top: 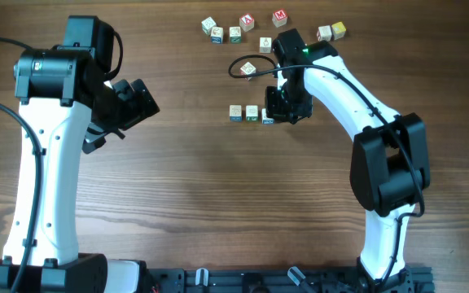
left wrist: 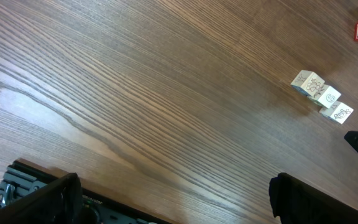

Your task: Form a circle

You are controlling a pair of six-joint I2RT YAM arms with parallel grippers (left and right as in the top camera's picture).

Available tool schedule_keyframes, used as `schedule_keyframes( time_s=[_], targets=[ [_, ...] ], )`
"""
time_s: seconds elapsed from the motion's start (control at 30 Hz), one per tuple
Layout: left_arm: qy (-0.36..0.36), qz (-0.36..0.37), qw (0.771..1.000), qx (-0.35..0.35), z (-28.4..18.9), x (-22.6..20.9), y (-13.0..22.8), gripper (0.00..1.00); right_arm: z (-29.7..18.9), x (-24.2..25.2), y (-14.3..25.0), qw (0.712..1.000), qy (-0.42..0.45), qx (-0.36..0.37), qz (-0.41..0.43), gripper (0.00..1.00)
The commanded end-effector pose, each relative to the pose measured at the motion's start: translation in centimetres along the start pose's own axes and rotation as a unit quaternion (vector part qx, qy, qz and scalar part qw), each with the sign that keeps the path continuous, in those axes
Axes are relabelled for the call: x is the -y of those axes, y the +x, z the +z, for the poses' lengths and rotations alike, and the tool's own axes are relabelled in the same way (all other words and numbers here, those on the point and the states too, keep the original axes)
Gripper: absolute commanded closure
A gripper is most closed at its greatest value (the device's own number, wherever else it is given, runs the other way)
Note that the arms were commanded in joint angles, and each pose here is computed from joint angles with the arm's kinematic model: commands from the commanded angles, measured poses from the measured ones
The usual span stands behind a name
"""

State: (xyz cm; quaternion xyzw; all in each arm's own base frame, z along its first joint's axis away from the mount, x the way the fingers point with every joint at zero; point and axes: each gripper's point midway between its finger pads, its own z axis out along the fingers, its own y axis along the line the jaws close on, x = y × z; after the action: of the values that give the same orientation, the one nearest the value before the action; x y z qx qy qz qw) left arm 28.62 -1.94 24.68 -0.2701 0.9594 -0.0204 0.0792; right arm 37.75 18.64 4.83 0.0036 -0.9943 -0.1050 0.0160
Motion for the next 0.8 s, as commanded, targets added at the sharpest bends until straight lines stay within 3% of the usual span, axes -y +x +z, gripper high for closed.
schedule_keyframes(
  time_s=[0.0, 0.3, 0.63, 0.77],
  targets=[
    [0.003, -0.005, 1.000, 0.000, -0.1, 0.0, 0.1, 0.00, -0.7, 0.7, 0.1, 1.000, 0.012, 0.013, 0.008, 0.96],
    [0.003, -0.005, 1.000, 0.000, -0.1, 0.0, 0.1, 0.00, 2.5, 4.1, 2.0, 0.989, 0.077, 0.006, 0.123, 0.95],
    [0.003, -0.005, 1.000, 0.000, -0.1, 0.0, 0.1, 0.00, 2.5, 3.5, -3.1, 0.990, 0.064, 0.107, 0.064, 0.95],
    [0.003, -0.005, 1.000, 0.000, -0.1, 0.0, 0.1, 0.00, 2.7, 3.3, -1.6, 0.993, 0.056, 0.073, 0.075, 0.96]
  ],
)
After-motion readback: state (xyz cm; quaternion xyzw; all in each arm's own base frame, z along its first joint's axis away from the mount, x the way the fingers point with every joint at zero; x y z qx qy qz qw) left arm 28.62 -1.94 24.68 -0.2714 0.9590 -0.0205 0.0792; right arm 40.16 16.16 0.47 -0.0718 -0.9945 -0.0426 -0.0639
